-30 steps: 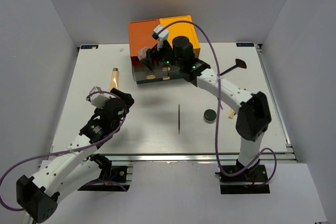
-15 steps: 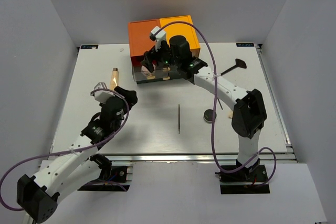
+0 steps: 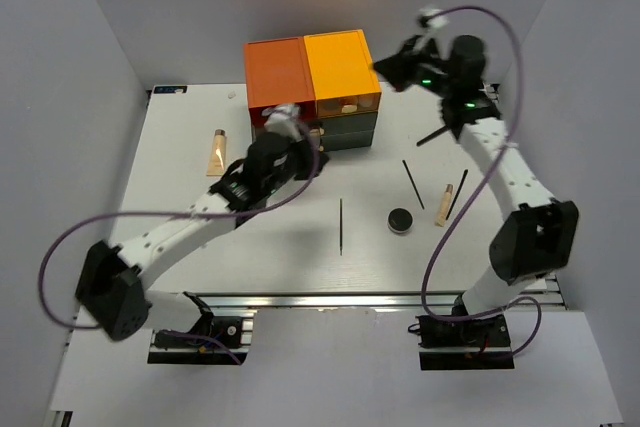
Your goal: Organize the makeup
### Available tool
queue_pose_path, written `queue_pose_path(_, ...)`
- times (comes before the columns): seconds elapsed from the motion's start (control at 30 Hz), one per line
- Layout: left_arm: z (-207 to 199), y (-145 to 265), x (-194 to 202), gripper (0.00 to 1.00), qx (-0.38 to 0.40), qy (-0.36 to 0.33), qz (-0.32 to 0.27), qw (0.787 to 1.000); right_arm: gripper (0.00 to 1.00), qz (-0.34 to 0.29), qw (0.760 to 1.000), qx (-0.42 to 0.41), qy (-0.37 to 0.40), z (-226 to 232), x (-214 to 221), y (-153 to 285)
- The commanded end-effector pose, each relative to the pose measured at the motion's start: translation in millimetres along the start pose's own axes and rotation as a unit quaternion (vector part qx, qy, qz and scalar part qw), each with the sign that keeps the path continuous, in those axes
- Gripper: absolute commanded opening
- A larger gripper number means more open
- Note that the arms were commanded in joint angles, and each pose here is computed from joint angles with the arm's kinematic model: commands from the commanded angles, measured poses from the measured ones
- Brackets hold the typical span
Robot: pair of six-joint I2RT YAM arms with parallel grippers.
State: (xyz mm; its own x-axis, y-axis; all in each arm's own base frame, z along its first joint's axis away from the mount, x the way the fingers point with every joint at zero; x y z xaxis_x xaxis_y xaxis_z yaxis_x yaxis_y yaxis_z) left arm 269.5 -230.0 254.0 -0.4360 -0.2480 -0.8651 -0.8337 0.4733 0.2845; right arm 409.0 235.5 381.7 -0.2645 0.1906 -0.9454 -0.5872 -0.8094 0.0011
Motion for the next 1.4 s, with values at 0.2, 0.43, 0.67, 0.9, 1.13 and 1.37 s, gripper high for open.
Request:
queue_pose_path(0.2, -94, -106, 88, 0.82, 0.186, -0.178, 0.28, 0.925, 0.72, 0.106, 0.973, 0.171, -0.11, -98, 64, 172)
queue_pose_path(0.43, -132, -146, 132, 0.98, 0.177, -0.233, 0.339, 0.894, 0.77, 0.12, 0.957, 0.229, -0.128, -89, 104, 217)
queue_pose_path(0.67, -141, -143, 149, 0.98, 0.167, -0.267, 0.339, 0.887, 0.77, 0.111, 0.95, 0.237, -0.168, -93, 107, 223)
queue_pose_path(0.9, -150, -134, 182, 0.98, 0.166, -0.309, 0.35, 0.869, 0.76, 0.111, 0.951, 0.23, -0.173, -96, 104, 219)
queue_pose_path(1.13, -138, -144, 199, 0.98, 0.072, -0.377, 0.323, 0.865, 0.76, 0.107, 0.951, 0.225, -0.181, -92, 107, 220)
queue_pose_path(1.37, -145, -155, 193, 0.92, 0.057, -0.382, 0.294, 0.875, 0.76, 0.101, 0.954, 0.224, -0.173, -89, 104, 221)
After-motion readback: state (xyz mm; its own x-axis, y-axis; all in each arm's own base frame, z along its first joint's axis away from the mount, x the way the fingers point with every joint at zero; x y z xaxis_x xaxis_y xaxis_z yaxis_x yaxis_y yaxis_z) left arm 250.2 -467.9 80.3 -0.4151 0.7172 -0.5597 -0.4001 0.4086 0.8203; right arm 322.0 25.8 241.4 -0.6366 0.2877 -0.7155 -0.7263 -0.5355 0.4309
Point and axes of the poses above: each gripper's point midway between its finger pads, its own y axis back along the fingers, its own z axis along the line the jaws close on, x = y × z, the point moved 6 cm from there along y, back along the fingers, and after that the axes turned 11 degrees about -y, right-handed, at the moved point
